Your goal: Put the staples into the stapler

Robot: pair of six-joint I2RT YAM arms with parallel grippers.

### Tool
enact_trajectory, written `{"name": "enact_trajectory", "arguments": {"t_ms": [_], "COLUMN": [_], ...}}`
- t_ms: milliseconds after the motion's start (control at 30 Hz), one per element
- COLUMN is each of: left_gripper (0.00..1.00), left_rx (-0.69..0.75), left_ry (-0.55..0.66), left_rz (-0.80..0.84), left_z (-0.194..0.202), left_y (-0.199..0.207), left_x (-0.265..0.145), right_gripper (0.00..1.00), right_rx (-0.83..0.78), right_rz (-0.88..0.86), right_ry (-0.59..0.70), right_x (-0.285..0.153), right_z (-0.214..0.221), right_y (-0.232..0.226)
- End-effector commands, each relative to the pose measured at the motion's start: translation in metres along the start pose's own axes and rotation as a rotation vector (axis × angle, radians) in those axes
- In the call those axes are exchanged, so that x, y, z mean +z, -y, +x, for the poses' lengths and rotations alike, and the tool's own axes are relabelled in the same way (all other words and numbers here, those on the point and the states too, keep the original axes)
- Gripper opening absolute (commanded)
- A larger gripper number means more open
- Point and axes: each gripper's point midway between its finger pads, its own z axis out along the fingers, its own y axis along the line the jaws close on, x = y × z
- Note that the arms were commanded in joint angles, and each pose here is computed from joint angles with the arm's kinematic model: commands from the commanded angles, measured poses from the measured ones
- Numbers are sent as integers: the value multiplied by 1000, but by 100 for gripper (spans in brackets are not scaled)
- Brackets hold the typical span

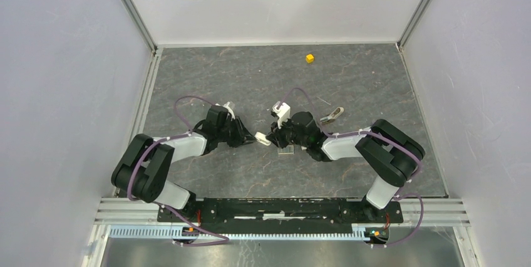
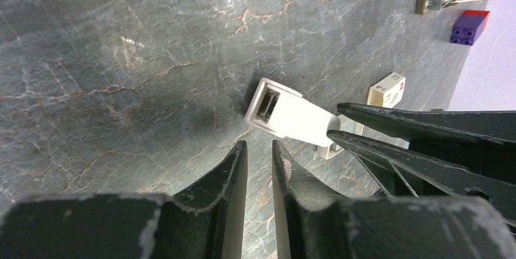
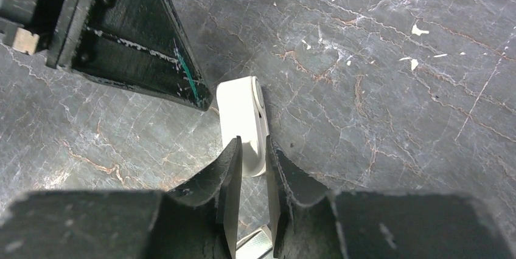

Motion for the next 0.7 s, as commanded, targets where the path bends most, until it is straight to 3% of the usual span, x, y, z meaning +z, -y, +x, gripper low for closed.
{"name": "enact_trajectory", "arguments": {"t_ms": [0, 100, 200, 400, 567, 667], "left_gripper": [28, 27, 29, 45, 61, 69], "left_rx": [14, 14, 35, 190, 328, 382], "left_ry": [16, 32, 78, 261, 457, 547], "left_rz": [17, 22, 19, -74, -150, -173], "left_z": [1, -2, -18, -74, -104, -105], "left_y": [0, 3, 14, 47, 64, 66], "left_x": [6, 4, -4, -59, -130, -169], "right_gripper": [25, 26, 30, 45, 57, 59], "right_rx": [36, 34, 18, -112, -175, -198], "right_rz": [64, 68, 56, 34, -2, -46], "right_ry": [-235, -220, -176, -80, -94, -134], "right_x": [-17, -18, -10, 1, 1, 5], "right_z": [84, 79, 46, -47, -50, -36], "right_y": [9, 9, 9, 8, 3, -7]}}
